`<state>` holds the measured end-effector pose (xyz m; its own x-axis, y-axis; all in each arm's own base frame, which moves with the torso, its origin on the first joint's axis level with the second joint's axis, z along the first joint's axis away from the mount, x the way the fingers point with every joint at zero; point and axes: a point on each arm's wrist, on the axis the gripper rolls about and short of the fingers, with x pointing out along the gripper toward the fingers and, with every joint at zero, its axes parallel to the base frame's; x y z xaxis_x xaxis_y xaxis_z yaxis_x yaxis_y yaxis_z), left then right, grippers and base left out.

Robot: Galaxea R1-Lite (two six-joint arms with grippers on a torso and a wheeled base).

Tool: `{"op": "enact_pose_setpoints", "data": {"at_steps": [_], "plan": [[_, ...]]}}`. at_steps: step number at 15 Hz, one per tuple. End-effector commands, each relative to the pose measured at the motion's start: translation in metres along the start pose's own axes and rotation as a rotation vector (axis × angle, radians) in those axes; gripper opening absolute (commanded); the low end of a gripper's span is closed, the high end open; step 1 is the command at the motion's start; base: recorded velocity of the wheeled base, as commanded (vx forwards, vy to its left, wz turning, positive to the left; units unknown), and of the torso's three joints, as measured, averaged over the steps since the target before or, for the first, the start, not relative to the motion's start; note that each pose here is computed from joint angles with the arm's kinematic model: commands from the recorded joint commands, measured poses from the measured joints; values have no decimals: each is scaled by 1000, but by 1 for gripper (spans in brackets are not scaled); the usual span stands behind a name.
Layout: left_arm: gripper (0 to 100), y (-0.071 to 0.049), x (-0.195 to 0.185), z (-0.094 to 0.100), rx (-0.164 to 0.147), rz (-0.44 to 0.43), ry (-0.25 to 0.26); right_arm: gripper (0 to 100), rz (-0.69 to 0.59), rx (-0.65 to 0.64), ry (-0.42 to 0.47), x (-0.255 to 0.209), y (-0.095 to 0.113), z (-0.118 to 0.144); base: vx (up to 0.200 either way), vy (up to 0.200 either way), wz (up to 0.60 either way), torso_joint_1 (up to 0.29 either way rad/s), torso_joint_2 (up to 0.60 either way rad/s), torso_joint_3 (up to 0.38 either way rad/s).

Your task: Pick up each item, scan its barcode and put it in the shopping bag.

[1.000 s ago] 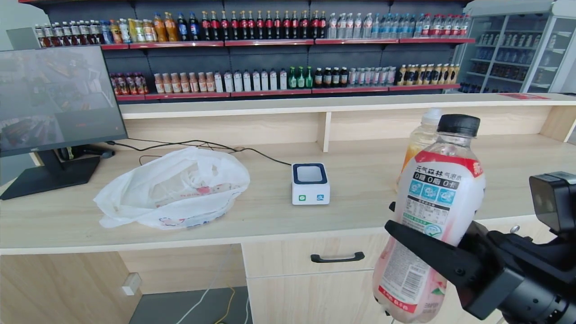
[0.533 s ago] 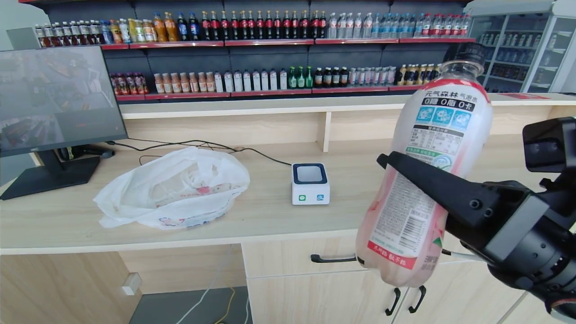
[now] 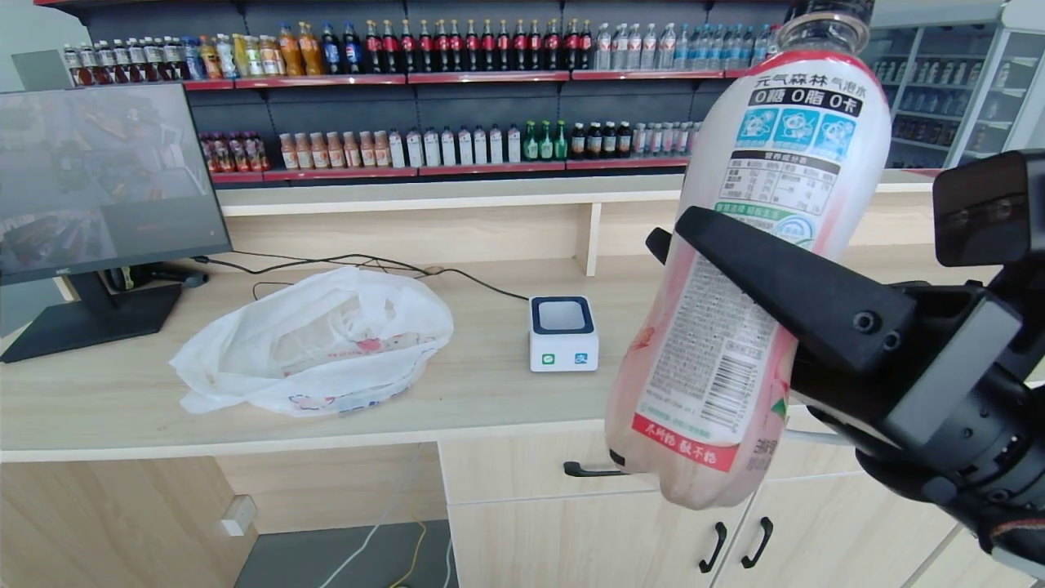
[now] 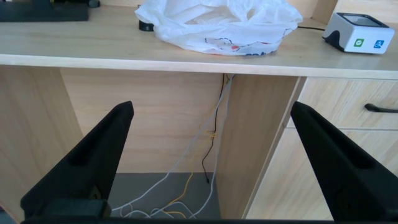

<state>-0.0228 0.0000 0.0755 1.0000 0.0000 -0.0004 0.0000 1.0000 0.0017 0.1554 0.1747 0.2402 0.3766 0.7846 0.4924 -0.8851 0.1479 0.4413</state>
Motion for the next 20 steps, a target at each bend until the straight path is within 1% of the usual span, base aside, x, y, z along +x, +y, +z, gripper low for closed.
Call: {"op": "enact_pose_setpoints", "data": {"at_steps": [1,2,4,6,7,8,9,20], "plan": [[100,0,0,0,0,0,0,0,16,10,8,3,3,-3,0,0,0,0,0,0],[100,0,0,0,0,0,0,0,16,10,8,3,3,-3,0,0,0,0,0,0],[100,0,0,0,0,0,0,0,53,23,17,5,12,-6,0,0,0,0,0,0],[100,0,0,0,0,0,0,0,80,19,9,9,14,-3,0,0,0,0,0,0],[100,0,0,0,0,0,0,0,92,18,18,9,14,-3,0,0,0,0,0,0],[100,0,0,0,0,0,0,0,124,19,49,9,15,-5,0,0,0,0,0,0],[100,0,0,0,0,0,0,0,130,18,54,9,15,-5,0,0,0,0,0,0],[100,0,0,0,0,0,0,0,118,9,66,8,11,-8,0,0,0,0,0,0]]}}
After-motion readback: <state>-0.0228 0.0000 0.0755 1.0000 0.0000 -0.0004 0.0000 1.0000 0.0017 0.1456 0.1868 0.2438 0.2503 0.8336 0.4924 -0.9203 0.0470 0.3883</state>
